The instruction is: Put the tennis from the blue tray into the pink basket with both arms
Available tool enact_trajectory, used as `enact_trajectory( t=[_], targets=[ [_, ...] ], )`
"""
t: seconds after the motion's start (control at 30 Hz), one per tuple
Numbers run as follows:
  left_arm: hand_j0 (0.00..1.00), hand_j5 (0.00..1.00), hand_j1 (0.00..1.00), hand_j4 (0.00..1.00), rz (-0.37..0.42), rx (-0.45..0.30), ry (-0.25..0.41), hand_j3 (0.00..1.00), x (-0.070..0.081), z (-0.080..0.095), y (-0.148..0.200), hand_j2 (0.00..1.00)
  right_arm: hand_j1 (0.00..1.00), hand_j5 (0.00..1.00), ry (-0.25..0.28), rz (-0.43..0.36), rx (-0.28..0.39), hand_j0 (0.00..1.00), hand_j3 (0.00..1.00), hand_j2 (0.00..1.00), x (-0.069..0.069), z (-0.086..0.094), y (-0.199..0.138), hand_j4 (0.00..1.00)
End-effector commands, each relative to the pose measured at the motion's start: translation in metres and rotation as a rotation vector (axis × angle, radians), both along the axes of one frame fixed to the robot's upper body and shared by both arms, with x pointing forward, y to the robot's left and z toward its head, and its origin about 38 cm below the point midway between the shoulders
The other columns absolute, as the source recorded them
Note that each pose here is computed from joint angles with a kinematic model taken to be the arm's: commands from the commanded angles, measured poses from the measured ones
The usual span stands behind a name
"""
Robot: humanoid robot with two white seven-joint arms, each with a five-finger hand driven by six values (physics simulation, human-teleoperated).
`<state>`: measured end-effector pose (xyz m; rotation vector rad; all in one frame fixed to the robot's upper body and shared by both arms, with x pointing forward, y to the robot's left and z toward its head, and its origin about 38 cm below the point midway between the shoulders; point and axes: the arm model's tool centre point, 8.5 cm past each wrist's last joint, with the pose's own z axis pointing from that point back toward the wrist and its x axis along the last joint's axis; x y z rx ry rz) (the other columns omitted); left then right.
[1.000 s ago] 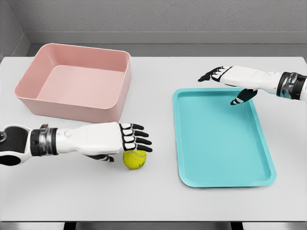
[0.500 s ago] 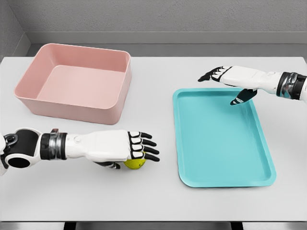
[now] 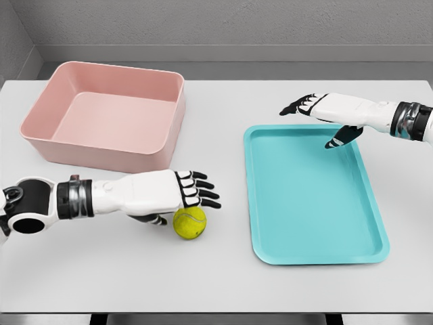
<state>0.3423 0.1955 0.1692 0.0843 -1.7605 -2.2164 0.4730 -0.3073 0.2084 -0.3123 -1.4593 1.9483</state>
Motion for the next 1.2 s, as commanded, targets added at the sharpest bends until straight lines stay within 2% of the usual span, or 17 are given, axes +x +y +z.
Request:
enact_trajectory(
  t=[0.0,0.3,0.43,0.7,0.83,0.97,1.17],
  targets=[
    [1.00,1.00,1.00,1.00,0.022,0.012,0.015,1.00,-0.001,-0.006,0.000,1.00,1.00,1.00,0.000,-0.004,0.006,1.00,1.00,1.00,0.000,0.001,0.000,1.00],
    [1.00,1.00,1.00,1.00,0.017,0.023,0.024,1.00,-0.004,-0.012,-0.001,1.00,1.00,1.00,0.001,-0.002,0.007,1.00,1.00,1.00,0.000,0.001,0.000,1.00],
    [1.00,1.00,1.00,1.00,0.047,0.031,0.022,1.00,-0.002,-0.015,-0.001,1.00,1.00,1.00,0.001,-0.004,0.007,1.00,1.00,1.00,0.000,0.001,0.000,1.00],
    [1.00,1.00,1.00,1.00,0.047,0.030,0.023,1.00,-0.003,-0.016,-0.003,1.00,1.00,1.00,0.001,-0.008,0.003,1.00,1.00,1.00,0.000,0.001,-0.003,1.00],
    [1.00,1.00,1.00,1.00,0.041,0.023,0.025,1.00,-0.003,-0.016,-0.007,1.00,1.00,1.00,-0.037,-0.060,-0.011,1.00,1.00,1.00,0.000,0.020,-0.030,1.00],
    [1.00,1.00,1.00,1.00,0.043,0.033,0.038,1.00,-0.006,-0.022,-0.006,1.00,1.00,1.00,-0.098,-0.127,-0.010,1.00,1.00,1.00,0.000,0.049,-0.061,1.00],
    [1.00,1.00,1.00,1.00,0.055,0.037,0.040,1.00,-0.006,-0.024,-0.005,1.00,1.00,1.00,-0.123,-0.122,-0.005,1.00,1.00,1.00,0.002,0.060,-0.060,1.00]
  ],
)
